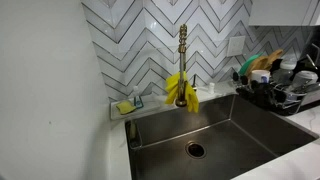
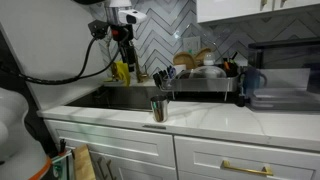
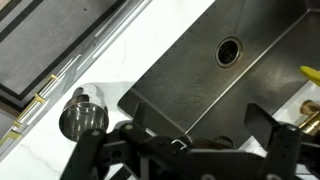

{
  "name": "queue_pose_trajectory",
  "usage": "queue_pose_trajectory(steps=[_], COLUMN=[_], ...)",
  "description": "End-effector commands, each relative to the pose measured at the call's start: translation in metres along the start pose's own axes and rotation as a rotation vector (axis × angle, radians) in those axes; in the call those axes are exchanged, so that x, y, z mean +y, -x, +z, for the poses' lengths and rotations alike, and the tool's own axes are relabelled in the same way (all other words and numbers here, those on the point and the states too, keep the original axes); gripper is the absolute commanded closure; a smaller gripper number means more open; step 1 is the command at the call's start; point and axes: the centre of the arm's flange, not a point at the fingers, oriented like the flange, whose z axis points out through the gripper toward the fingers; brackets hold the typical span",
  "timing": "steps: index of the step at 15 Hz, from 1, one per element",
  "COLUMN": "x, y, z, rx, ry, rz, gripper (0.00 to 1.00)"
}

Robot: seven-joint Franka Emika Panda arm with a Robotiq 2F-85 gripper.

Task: Put the silver cup on the dishrack

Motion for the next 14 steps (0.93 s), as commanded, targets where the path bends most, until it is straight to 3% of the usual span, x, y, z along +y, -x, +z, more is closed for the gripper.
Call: queue_pose_trajectory(steps=[1, 4, 7, 14], x=[0.0, 0.0, -0.019, -0.089], y=[0.0, 0.0, -0.005, -0.015], z=[0.0, 0.0, -0.002, 0.012], rx=[0.0, 0.0, -0.064, -0.252], ry=[0.0, 0.0, 0.097, 0.171], rz=[0.0, 0.0, -0.169, -0.456], gripper=[0.0, 0.0, 0.0, 0.0])
